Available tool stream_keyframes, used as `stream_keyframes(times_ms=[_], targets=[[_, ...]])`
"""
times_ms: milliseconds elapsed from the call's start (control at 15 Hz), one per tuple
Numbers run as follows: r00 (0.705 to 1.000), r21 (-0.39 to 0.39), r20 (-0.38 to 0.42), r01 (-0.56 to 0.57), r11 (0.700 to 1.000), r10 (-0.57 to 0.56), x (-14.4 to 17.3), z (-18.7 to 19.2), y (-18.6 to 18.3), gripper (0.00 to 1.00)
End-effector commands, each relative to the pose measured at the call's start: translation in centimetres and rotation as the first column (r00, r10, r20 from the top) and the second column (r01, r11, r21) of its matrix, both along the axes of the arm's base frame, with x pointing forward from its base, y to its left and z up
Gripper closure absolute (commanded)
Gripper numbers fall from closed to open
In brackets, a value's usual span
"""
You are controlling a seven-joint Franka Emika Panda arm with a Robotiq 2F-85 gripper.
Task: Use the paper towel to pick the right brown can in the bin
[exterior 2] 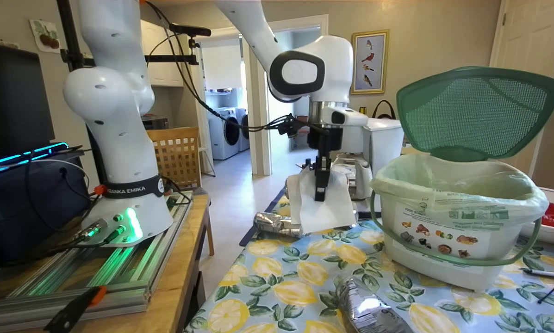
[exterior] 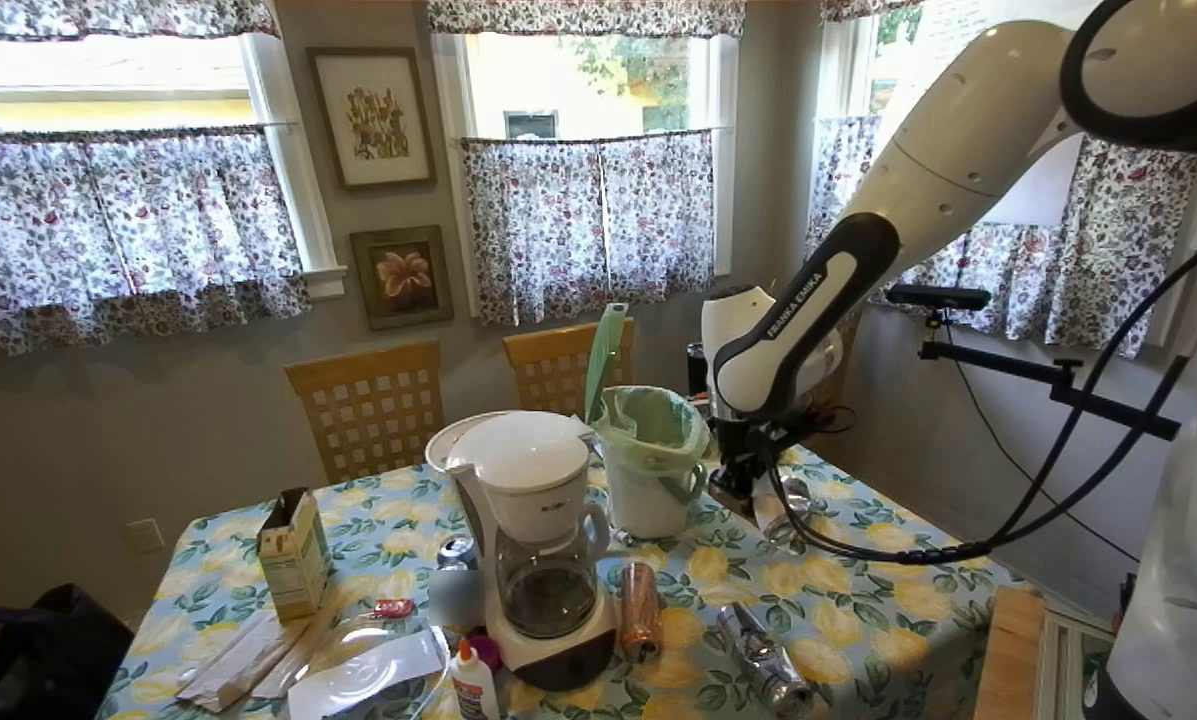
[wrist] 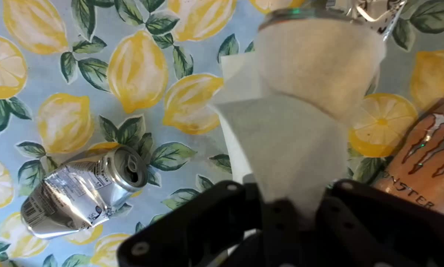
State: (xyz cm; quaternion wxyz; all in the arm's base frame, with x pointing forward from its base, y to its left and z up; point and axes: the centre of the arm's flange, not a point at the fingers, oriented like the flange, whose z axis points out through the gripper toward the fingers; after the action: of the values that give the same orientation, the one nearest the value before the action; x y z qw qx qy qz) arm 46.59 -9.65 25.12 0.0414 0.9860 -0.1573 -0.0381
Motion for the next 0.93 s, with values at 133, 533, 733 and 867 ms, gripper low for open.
stream_keyframes(times_ms=[133,533,733,867], targets=[[0.999,-0.01,0.051,0.011,1.0,-0.01,-2.2,6.6,-0.9,1.0],[0.984,0.01,0.162,0.078,0.997,-0.078,-2.7,12.0,-4.7,1.0],[0.979,-0.007,0.193,0.072,0.997,-0.069,-3.0,14.0,-6.7,1.0],[0.972,-0.005,0.225,0.068,0.998,-0.066,-2.9,14.7,-8.0,1.0]])
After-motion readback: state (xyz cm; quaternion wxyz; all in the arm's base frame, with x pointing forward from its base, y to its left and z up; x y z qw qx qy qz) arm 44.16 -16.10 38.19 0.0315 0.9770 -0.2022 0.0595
